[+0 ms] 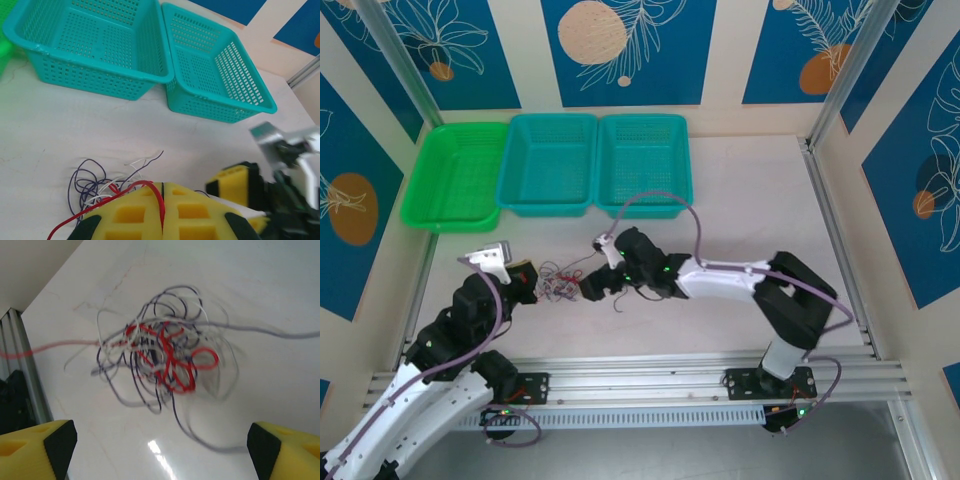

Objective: Untangle the cables

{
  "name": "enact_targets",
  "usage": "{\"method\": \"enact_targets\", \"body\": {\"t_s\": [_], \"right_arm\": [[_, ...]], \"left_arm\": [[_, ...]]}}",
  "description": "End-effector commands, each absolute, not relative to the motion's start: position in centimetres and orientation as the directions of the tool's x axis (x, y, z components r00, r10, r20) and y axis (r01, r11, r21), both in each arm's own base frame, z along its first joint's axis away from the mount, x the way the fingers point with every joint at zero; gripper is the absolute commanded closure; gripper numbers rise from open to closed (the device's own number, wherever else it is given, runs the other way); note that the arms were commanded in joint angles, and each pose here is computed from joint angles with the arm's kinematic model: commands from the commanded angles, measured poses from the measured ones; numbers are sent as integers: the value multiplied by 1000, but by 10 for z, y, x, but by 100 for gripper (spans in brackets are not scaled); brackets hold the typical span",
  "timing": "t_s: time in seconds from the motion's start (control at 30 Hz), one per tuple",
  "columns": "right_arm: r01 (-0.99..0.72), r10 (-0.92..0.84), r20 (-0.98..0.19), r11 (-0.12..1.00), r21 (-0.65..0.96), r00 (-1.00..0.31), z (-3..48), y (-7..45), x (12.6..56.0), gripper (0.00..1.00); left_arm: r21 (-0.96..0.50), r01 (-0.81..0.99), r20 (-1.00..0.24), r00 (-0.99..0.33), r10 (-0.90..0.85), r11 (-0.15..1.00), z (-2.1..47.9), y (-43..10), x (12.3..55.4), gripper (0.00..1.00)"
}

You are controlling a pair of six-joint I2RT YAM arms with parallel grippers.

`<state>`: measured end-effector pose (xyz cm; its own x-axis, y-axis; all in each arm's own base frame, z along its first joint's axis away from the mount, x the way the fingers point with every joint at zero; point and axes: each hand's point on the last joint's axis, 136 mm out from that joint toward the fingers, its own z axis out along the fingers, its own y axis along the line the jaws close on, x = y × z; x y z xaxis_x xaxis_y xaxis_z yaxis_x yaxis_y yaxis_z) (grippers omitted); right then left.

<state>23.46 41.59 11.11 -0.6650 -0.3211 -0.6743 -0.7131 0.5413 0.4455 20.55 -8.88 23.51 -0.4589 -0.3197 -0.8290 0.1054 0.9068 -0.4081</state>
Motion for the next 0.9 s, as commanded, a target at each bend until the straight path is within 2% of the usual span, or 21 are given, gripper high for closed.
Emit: {"method": "enact_targets", "body": {"t_s": [0.0,0.1,0.2,0.27,0.33,0.43,0.6,0.7,0.87], "right_arm": [[-714,-361,-639,526,462,-679,93,442,240,9],[-703,-455,-544,553,448,-705,56,454,246,11],[-691,-507,-470,545,474,-722,33,465,238,23],[-672,-500,-450,569,475,-740,24,464,239,40],[-640,-470,-437,612,465,-767,19,456,245,67],[-589,-395,-447,647,485,-803,25,440,256,100],[-501,-265,-485,732,461,-834,46,385,270,100],[-404,-165,-507,819,407,-846,55,328,276,100],[-116,106,-514,917,381,-851,68,209,288,100]], "left_arm": [[-423,132,-841,-426,-334,897,256,-87,202,100],[-426,161,-852,-403,-334,891,269,-87,199,100],[-426,175,-863,-373,-341,888,280,-83,195,100],[-420,162,-871,-349,-347,893,286,-75,191,100],[-412,140,-878,-325,-351,900,290,-66,188,100],[-392,89,-888,-298,-351,916,290,-50,184,100],[-334,-64,-900,-276,-338,941,283,-14,175,100],[-279,-118,-914,-273,-301,953,279,1,170,100],[-242,-150,-919,-281,-276,959,269,9,167,100]]}}
